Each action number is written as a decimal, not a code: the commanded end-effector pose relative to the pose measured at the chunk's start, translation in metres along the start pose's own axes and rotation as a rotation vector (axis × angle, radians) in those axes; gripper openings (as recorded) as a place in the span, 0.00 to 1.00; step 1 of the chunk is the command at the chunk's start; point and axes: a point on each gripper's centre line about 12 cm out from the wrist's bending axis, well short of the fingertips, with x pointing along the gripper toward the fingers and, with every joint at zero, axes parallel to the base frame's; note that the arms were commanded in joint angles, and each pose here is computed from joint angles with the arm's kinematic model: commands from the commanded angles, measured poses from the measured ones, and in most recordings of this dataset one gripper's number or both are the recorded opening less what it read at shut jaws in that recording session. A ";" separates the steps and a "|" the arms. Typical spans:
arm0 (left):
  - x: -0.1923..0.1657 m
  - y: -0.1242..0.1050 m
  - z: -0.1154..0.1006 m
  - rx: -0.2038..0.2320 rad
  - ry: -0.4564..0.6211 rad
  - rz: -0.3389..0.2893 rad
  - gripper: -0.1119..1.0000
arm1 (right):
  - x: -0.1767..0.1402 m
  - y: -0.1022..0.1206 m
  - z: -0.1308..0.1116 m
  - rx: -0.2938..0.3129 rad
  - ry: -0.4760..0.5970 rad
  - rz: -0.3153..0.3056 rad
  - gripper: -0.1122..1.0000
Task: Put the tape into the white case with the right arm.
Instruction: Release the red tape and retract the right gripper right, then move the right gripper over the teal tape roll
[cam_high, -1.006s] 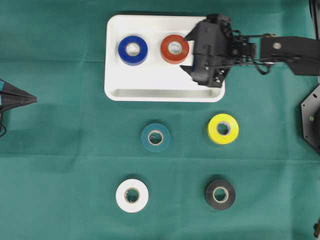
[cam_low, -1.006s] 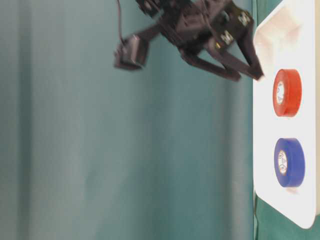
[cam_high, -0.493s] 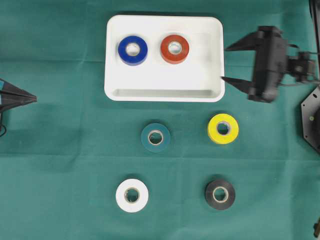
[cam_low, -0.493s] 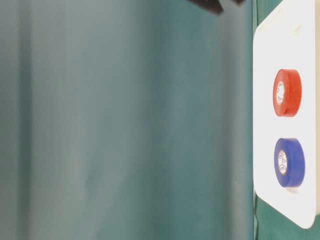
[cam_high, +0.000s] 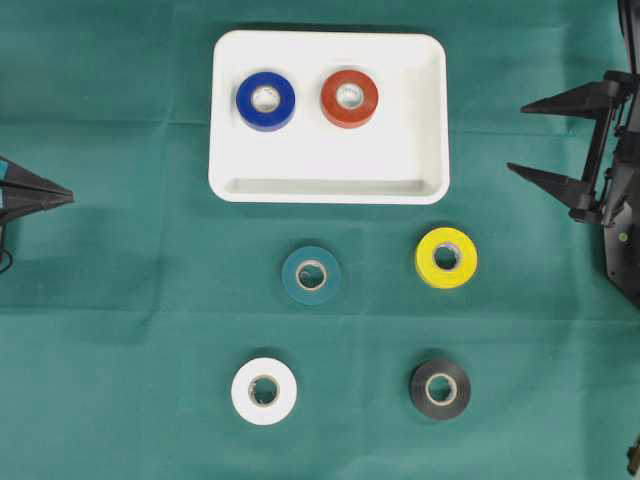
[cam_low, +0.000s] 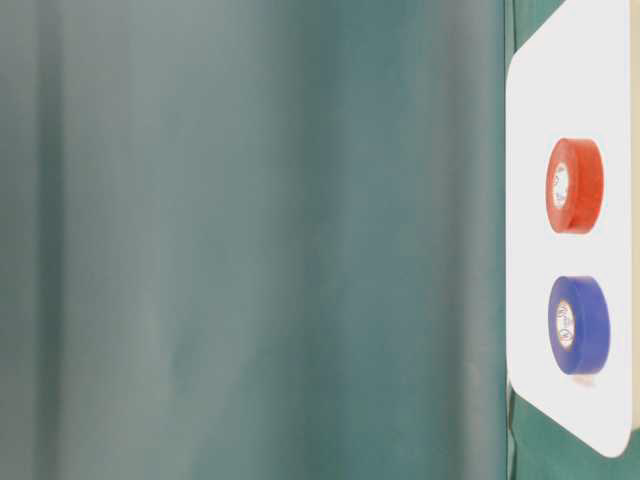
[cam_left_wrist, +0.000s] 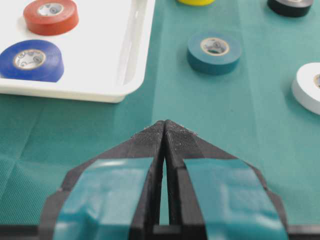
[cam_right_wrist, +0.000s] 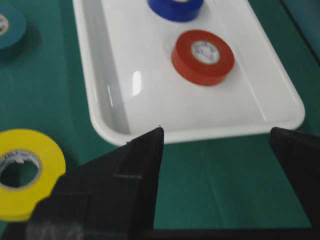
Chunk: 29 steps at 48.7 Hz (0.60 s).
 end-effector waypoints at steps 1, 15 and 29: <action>0.000 0.000 0.005 0.001 -0.012 0.003 0.11 | 0.000 -0.001 0.002 0.007 -0.003 -0.005 0.65; 0.000 0.000 0.005 0.001 -0.014 0.003 0.11 | 0.000 0.014 -0.007 -0.020 -0.003 0.078 0.65; 0.000 0.000 0.005 0.001 -0.012 0.004 0.11 | -0.008 0.052 -0.015 -0.106 -0.009 0.293 0.65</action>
